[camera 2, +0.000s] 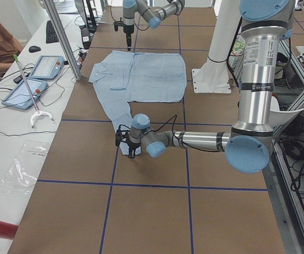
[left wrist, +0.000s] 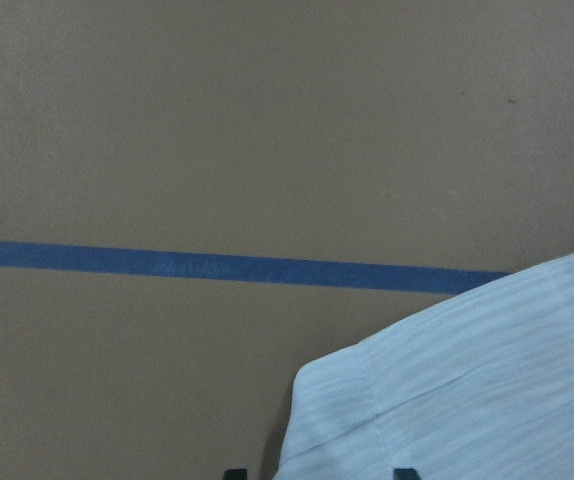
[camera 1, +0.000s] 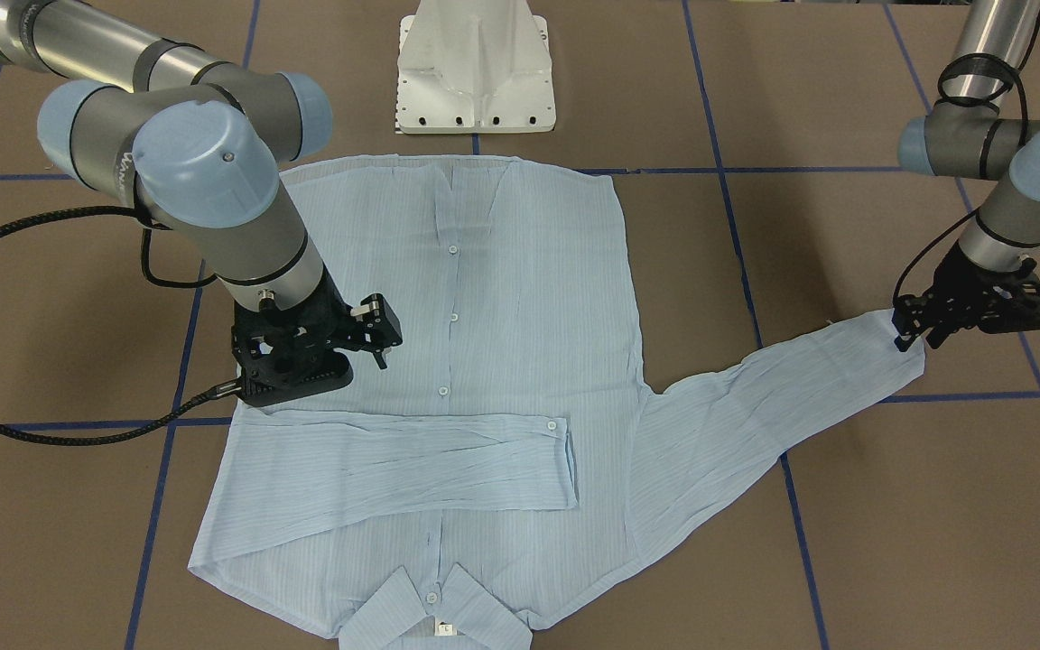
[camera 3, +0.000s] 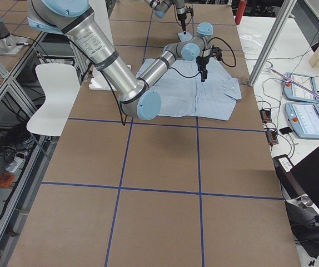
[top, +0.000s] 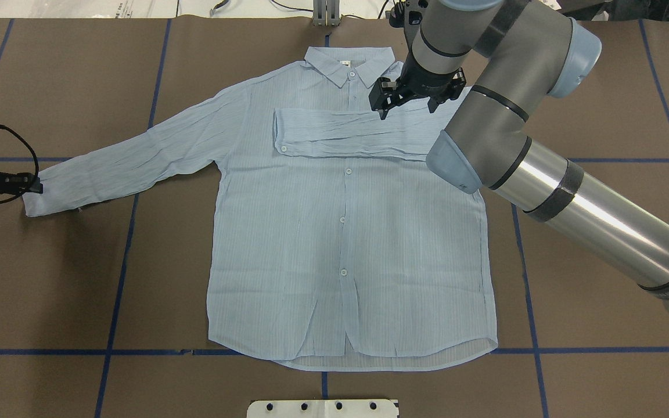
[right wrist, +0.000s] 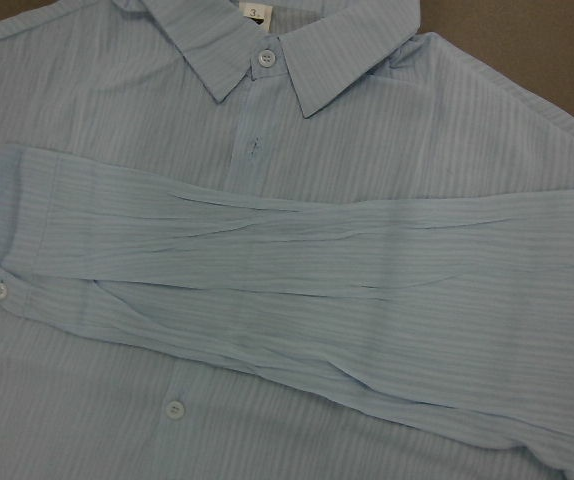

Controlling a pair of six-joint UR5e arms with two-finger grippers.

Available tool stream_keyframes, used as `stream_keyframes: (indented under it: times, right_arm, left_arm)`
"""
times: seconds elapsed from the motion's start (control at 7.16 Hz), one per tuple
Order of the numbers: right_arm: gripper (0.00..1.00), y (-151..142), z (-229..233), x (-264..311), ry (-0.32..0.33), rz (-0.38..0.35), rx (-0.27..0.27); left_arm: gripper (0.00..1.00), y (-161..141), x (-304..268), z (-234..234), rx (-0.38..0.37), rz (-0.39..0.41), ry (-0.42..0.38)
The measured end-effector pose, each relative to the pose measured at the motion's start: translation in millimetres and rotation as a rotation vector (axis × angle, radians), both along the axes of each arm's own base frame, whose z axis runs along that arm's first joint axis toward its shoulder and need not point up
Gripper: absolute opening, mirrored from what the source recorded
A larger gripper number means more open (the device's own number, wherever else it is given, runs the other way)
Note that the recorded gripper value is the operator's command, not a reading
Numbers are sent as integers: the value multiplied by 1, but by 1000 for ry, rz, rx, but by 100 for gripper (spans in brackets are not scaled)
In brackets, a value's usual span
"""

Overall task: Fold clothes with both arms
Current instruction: 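Release the sleeve with the right gripper while the left gripper grasps the other cuff, then fold the held sleeve across the chest with the left gripper while the right arm withdraws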

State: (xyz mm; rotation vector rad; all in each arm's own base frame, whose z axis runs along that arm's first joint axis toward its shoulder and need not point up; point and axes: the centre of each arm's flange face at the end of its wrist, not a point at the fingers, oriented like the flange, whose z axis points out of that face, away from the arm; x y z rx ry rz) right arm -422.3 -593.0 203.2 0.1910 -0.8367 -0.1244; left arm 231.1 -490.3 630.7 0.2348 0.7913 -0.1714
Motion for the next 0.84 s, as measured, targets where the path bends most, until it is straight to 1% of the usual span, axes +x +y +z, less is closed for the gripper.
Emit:
stream_keyframes:
  times: [0.28,0.42,0.84]
  right_arm:
    - [100,0,0,0,0,0,0]
    - [100,0,1,0,1,0,-1]
    - [100,-1,9,3,4,3,-7]
  left_arm:
    - [10,0,0,1,-3,-1,-1]
    - [0,0,0,0,-2,-1,0]
    - [0,-1,1,-12,13,4,15]
